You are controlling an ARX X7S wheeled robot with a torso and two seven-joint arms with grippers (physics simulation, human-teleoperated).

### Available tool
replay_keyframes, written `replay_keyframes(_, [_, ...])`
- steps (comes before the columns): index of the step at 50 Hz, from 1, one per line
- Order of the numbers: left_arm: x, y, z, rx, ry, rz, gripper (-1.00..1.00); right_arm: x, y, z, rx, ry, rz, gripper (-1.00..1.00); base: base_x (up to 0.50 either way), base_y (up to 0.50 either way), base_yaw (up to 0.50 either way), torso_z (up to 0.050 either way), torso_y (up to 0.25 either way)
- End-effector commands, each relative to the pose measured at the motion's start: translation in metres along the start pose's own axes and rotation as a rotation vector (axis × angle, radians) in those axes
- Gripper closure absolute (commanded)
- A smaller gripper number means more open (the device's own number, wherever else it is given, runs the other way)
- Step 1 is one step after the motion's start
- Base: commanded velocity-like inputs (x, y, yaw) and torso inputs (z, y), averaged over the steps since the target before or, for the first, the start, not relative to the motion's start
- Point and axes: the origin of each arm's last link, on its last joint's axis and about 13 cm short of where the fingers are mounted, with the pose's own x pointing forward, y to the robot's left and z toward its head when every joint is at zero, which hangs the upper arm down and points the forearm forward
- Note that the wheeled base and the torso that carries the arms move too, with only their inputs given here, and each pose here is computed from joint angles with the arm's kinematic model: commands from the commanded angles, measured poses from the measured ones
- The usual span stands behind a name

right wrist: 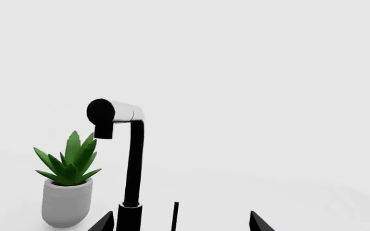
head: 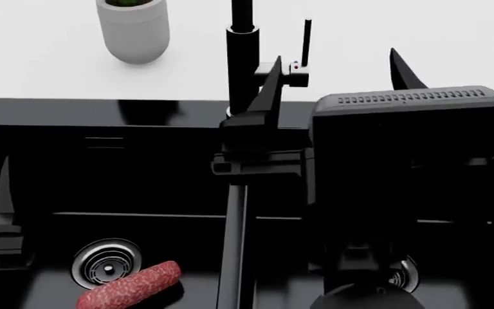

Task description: Turn the sink spout to the right.

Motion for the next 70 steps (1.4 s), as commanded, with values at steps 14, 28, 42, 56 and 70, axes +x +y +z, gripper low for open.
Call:
replay_keyframes(14, [0.000,-0.002,-0.002,0.009,0.010,-0.017,-1.00,0.035,0.016,0.020,0.017,-0.072,0.063,-1.00,0.00,0.00,0.00,0.000,0.000])
replay_keyframes(28, [-0.001,-0.002,-0.001,0.006,0.006,-0.021,-1.00,0.067,0.031,0.011,0.042,-0.054,0.077,-1.00,0.00,0.00,0.00,0.000,0.000])
replay_keyframes(42, [-0.001,-0.002,-0.002,0.008,0.005,-0.025,-1.00,0.092,0.040,0.005,0.046,-0.032,0.082,-1.00,0.00,0.00,0.00,0.000,0.000])
replay_keyframes(56, [-0.002,-0.002,-0.004,0.013,0.005,-0.029,-1.00,0.109,0.049,0.005,0.053,-0.032,0.107,-1.00,0.00,0.00,0.00,0.000,0.000])
replay_keyframes(70, [-0.002,-0.003,-0.002,0.019,0.004,-0.031,-1.00,0.127,0.054,0.003,0.056,-0.025,0.126,-1.00,0.00,0.00,0.00,0.000,0.000])
